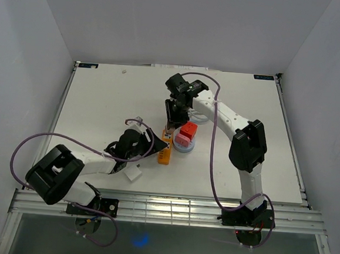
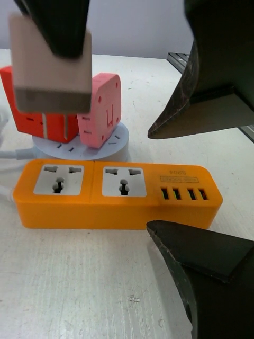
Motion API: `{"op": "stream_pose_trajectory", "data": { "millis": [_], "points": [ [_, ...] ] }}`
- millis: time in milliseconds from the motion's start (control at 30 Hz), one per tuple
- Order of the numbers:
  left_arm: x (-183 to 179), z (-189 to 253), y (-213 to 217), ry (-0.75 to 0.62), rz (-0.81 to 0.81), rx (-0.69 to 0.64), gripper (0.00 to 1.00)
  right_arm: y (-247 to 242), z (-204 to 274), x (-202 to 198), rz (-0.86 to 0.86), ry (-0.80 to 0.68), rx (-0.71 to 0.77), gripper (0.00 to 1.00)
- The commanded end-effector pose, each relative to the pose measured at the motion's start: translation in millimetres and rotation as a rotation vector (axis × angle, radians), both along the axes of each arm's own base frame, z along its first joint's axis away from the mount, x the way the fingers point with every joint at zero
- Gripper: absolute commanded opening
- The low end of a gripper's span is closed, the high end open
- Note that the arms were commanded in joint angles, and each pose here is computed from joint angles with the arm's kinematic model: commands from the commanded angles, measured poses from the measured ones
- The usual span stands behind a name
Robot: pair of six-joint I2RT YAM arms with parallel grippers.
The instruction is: Insert the plug
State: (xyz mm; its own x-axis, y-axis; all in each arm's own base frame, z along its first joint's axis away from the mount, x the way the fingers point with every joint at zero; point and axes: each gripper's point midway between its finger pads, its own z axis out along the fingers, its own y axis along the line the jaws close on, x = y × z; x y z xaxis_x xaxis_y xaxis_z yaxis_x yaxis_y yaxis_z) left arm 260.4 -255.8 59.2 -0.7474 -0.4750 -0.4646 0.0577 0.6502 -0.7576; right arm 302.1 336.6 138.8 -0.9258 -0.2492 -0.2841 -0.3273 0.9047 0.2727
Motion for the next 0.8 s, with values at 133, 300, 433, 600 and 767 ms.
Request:
{"op": "stream_pose_trajectory", "data": {
  "millis": [133,300,433,600,767],
  "points": [
    [12.6,21.9,35.6,-0.074,0.115,0.046,0.77,-5.8,1.1,-12.4,-0.039,0.053,-0.040,0.08],
    [17.5,41.4,48.6,-0.136,0.141,0.036,0.77,-11.0,-4.9,-11.8,-0.099,0.062,-0.064,0.08],
    [18.8,43.7,56.6,-0.142,0.151,0.048,0.77,-5.8,-9.3,-8.5,-0.143,0.071,-0.057,0.08],
    [17.2,45.7,65.1,-0.140,0.177,0.058,0.77,-2.0,-20.2,-2.7,-0.170,0.090,-0.077,0.08],
    [16.8,53.4,68.7,-0.150,0.186,0.055,0.79,-3.2,-26.4,5.3,-0.215,0.073,-0.102,0.08]
  ]
}}
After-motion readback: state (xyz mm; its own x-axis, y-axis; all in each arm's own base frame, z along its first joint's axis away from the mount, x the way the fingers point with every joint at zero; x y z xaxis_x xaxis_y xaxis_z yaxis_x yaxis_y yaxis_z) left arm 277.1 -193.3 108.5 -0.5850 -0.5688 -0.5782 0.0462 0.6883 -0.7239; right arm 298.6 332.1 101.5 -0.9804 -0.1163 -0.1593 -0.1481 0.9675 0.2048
